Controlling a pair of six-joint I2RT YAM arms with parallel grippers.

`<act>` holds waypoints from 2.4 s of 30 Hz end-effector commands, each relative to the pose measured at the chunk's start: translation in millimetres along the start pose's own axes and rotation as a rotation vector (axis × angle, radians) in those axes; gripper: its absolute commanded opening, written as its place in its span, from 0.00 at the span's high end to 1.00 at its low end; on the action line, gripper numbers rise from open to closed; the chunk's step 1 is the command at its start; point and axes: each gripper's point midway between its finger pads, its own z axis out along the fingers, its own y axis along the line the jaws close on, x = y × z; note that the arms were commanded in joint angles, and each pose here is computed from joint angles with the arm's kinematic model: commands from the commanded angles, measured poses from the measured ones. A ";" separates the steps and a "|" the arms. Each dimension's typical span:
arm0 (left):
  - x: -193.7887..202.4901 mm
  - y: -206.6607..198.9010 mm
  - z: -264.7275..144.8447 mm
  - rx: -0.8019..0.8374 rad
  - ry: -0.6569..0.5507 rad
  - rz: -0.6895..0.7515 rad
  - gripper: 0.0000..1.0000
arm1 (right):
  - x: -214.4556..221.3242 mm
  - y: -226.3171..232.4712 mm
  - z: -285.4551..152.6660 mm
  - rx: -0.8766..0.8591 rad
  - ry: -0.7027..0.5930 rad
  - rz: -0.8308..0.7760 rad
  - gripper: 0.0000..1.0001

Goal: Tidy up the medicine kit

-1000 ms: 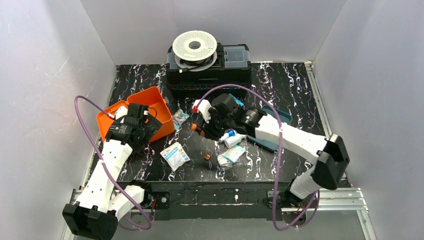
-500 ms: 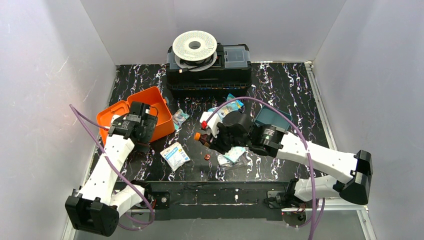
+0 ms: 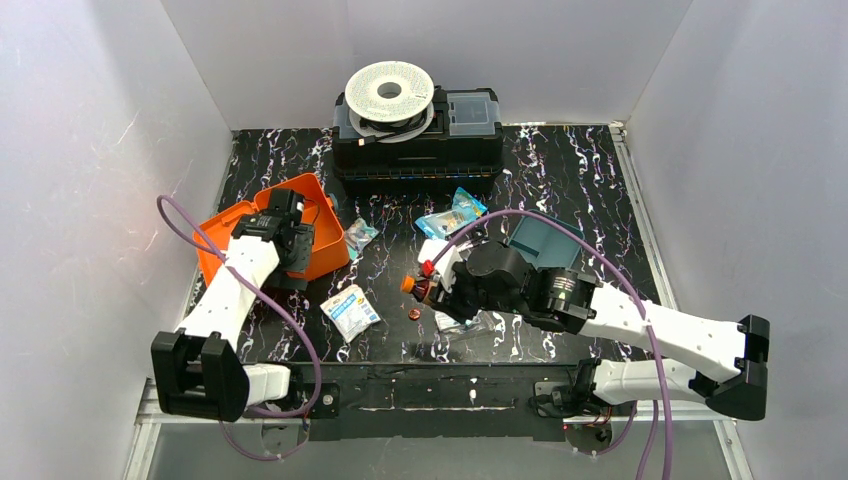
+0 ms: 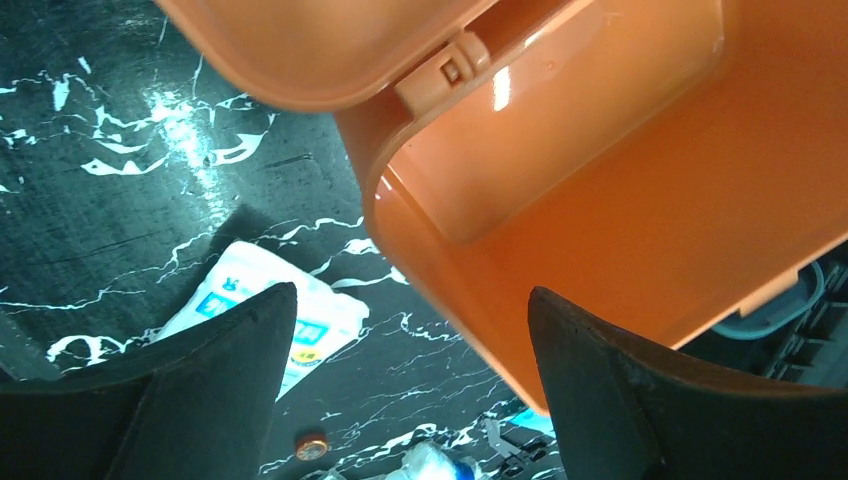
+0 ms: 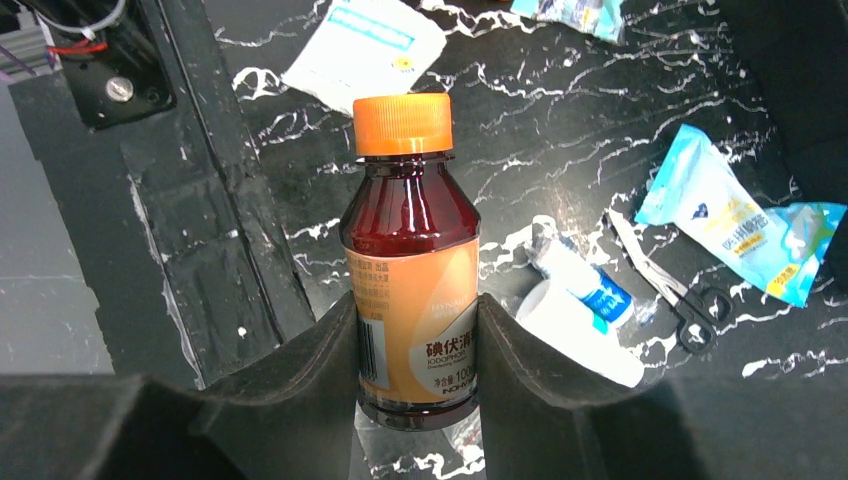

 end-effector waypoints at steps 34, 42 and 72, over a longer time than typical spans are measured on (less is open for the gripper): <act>-19.5 9.2 10.6 0.025 0.114 0.189 0.97 | 0.1 -1.1 -20.4 0.041 -0.034 0.070 0.75; -29.6 13.3 2.2 0.021 0.097 0.296 1.00 | 1.2 0.6 -21.9 0.042 -0.025 0.079 0.75; 21.4 29.7 -4.5 0.181 0.411 0.667 1.00 | -8.9 3.8 -22.5 0.038 -0.013 0.077 0.75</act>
